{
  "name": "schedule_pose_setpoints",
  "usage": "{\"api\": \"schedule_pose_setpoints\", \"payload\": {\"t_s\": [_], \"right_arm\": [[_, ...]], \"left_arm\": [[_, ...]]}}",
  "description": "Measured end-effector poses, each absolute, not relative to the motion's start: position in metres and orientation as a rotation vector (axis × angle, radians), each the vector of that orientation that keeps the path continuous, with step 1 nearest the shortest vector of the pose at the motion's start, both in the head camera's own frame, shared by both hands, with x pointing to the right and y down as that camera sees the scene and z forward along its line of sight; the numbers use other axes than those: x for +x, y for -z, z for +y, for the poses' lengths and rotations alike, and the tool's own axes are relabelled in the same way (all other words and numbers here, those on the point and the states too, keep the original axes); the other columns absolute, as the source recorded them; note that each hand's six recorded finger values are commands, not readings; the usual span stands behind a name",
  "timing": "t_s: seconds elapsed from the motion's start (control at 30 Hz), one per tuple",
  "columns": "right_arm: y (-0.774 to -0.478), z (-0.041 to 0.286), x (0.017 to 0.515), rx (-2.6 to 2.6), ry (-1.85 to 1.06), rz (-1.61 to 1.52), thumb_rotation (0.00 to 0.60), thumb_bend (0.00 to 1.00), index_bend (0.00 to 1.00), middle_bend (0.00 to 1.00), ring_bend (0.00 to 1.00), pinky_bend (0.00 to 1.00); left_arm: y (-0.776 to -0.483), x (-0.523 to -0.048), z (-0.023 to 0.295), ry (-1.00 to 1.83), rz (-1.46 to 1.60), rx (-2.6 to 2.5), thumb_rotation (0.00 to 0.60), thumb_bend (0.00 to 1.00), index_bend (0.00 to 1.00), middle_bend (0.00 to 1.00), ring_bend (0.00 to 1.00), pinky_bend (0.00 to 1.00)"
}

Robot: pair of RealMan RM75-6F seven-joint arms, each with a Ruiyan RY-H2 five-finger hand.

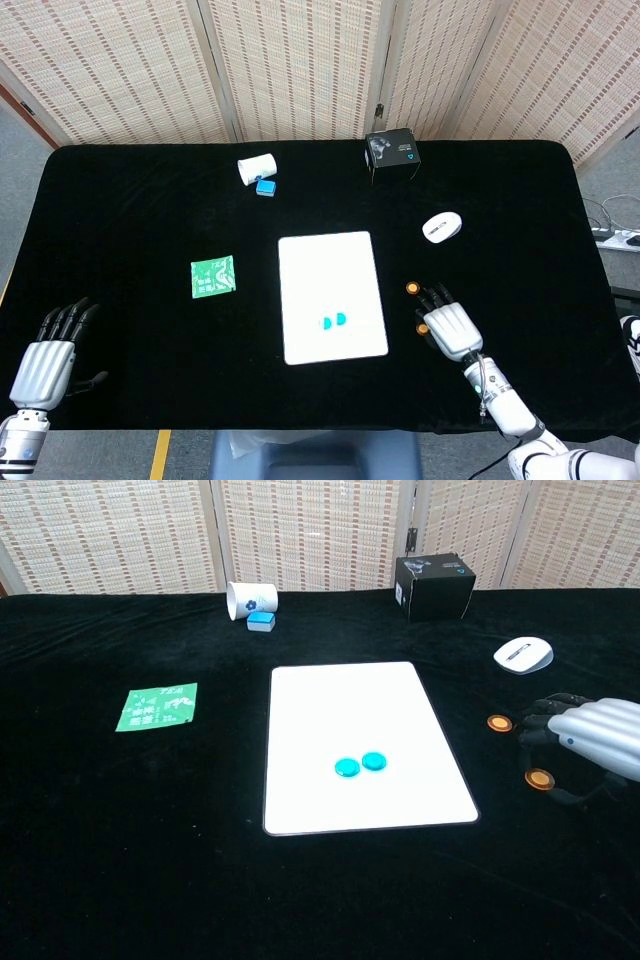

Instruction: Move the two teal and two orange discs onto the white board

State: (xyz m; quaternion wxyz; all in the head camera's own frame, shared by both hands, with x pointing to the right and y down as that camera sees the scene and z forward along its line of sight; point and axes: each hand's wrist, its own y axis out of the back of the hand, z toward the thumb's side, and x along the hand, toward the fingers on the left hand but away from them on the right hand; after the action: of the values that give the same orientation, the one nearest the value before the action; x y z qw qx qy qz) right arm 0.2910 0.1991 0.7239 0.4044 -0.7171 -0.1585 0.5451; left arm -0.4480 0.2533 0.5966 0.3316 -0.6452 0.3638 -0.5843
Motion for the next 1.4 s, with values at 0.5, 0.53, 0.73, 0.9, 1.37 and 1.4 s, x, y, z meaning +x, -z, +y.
{"api": "schedule_pose_setpoints", "payload": {"t_s": [0.5, 0.53, 0.73, 0.9, 1.37, 1.4], "right_arm": [[-0.706, 0.175, 0.255, -1.888, -1.275, -0.451, 0.6, 0.47, 0.52, 0.26, 0.07, 0.0], [-0.705, 0.171, 0.249, -1.895, -1.264, -0.45, 0.6, 0.47, 0.52, 0.26, 0.07, 0.0], [-0.702, 0.138, 0.197, -1.911, -1.2, -0.428, 0.6, 0.47, 0.52, 0.26, 0.07, 0.0], [-0.711, 0.122, 0.149, -1.932, -1.173, -0.401, 0.6, 0.48, 0.53, 0.25, 0.07, 0.0], [-0.738, 0.104, 0.081, -1.887, -1.197, -0.366, 0.6, 0.47, 0.52, 0.24, 0.07, 0.0], [-0.738, 0.103, 0.079, -1.881, -1.197, -0.366, 0.6, 0.48, 0.52, 0.24, 0.07, 0.0]], "left_arm": [[-0.594, -0.446, 0.252, 1.516, 0.953, -1.682, 0.6, 0.15, 0.05, 0.01, 0.04, 0.0], [-0.593, -0.446, 0.252, 1.515, 0.953, -1.682, 0.6, 0.15, 0.05, 0.01, 0.04, 0.0], [-0.591, -0.448, 0.253, 1.519, 0.957, -1.676, 0.6, 0.15, 0.05, 0.01, 0.04, 0.0], [-0.592, -0.449, 0.255, 1.528, 0.958, -1.676, 0.6, 0.15, 0.05, 0.01, 0.04, 0.0], [-0.595, -0.456, 0.257, 1.545, 0.962, -1.673, 0.6, 0.15, 0.05, 0.01, 0.04, 0.0], [-0.595, -0.457, 0.258, 1.547, 0.962, -1.674, 0.6, 0.15, 0.05, 0.01, 0.04, 0.0]]}}
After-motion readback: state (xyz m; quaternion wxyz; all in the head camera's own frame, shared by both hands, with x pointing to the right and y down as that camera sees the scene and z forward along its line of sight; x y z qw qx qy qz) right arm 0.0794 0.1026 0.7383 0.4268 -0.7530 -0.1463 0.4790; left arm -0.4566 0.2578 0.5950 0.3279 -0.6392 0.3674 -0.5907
